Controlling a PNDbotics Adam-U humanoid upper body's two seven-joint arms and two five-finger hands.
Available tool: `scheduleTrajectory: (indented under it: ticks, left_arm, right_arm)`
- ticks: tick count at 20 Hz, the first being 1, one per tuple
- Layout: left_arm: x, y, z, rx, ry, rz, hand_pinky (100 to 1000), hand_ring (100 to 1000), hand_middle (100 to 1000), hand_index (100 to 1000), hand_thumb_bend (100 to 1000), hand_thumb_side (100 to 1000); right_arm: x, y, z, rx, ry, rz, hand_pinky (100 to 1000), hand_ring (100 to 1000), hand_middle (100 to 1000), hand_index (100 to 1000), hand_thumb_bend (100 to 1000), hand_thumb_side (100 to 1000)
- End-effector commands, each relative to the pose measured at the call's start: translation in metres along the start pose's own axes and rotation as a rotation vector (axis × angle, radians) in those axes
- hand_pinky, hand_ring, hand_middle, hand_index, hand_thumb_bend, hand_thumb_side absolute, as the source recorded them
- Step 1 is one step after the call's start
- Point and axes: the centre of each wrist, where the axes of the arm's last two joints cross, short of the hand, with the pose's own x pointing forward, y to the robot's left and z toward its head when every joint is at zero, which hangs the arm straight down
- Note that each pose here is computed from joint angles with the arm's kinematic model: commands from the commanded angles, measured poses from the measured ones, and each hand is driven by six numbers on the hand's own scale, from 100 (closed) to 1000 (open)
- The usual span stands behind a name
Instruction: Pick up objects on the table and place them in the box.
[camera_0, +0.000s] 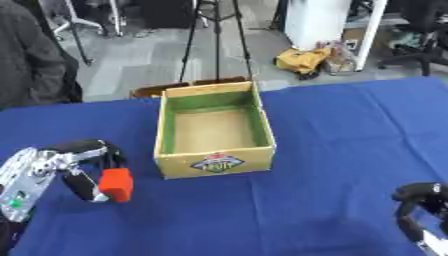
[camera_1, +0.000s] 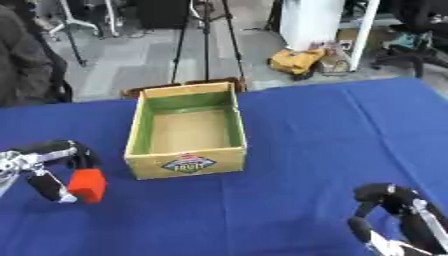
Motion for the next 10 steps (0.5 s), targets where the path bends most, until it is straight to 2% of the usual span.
scheduleTrajectory:
  ticks: [1,10]
  left_arm:
    - [0.0005,0.0107,0.0029,0.014,0.006,-0.033,705,672,668,814,571,100]
    - [0.0015,0.0089,0.0008,0.013,0.01,-0.059,675,626,621,773,564,100]
  right_arm:
    - [0.0037,-0.0032,-0.0041,0.011,-0.018,0.013,744,479,422,690,528,436]
    - [0.0036,-0.003,-0.0043,0.011,-0.018,0.013,744,479,422,690,526,437]
